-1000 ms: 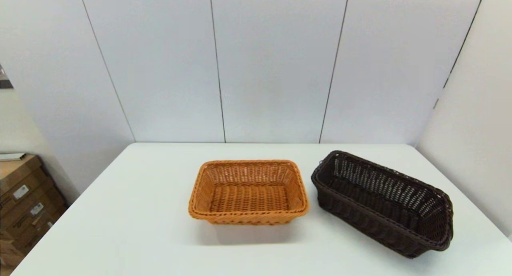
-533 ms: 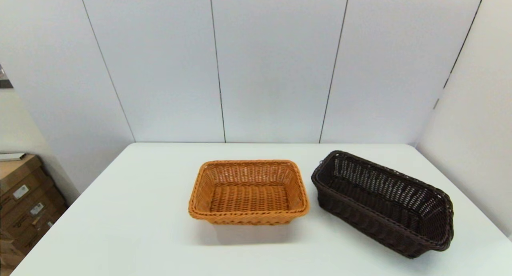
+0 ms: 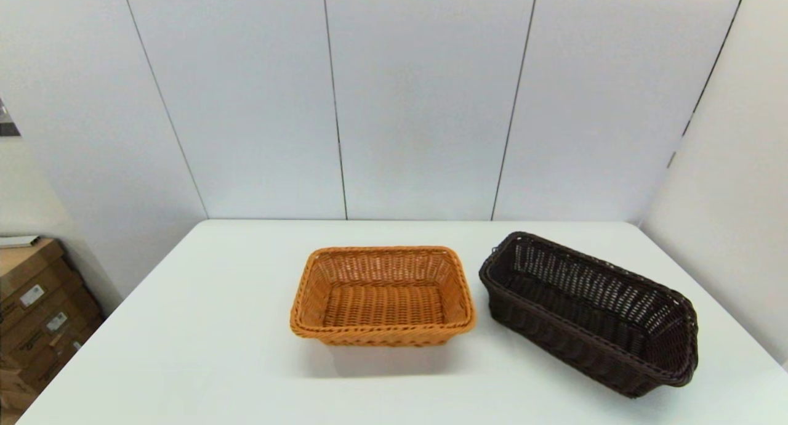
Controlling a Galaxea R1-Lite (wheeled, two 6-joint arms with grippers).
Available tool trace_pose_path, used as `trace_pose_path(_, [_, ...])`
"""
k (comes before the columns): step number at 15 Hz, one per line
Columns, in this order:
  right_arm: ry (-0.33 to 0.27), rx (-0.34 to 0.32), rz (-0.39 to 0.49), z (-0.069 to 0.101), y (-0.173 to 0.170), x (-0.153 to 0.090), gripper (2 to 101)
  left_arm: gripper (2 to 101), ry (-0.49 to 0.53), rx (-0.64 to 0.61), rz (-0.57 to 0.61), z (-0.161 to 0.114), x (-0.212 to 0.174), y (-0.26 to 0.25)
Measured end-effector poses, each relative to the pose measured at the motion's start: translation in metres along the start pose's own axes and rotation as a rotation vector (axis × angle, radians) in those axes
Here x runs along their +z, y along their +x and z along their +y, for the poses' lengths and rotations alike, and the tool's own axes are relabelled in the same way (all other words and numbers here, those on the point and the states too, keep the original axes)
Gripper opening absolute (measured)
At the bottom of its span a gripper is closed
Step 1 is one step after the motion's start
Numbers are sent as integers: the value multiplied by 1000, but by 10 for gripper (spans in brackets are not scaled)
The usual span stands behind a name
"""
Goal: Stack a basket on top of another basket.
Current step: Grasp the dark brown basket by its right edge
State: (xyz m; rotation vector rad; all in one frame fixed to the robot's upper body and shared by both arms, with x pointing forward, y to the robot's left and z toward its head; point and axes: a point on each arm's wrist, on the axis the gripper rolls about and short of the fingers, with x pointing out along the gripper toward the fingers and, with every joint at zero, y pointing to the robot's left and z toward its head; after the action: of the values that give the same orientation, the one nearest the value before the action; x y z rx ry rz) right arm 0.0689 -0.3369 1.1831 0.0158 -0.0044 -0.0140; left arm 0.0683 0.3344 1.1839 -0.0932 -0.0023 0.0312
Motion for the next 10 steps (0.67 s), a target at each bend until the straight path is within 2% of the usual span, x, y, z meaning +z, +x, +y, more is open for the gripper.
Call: trace_pose_path(10, [-9, 0, 0, 0, 0, 0, 971, 977, 1, 0, 0, 0, 0, 0])
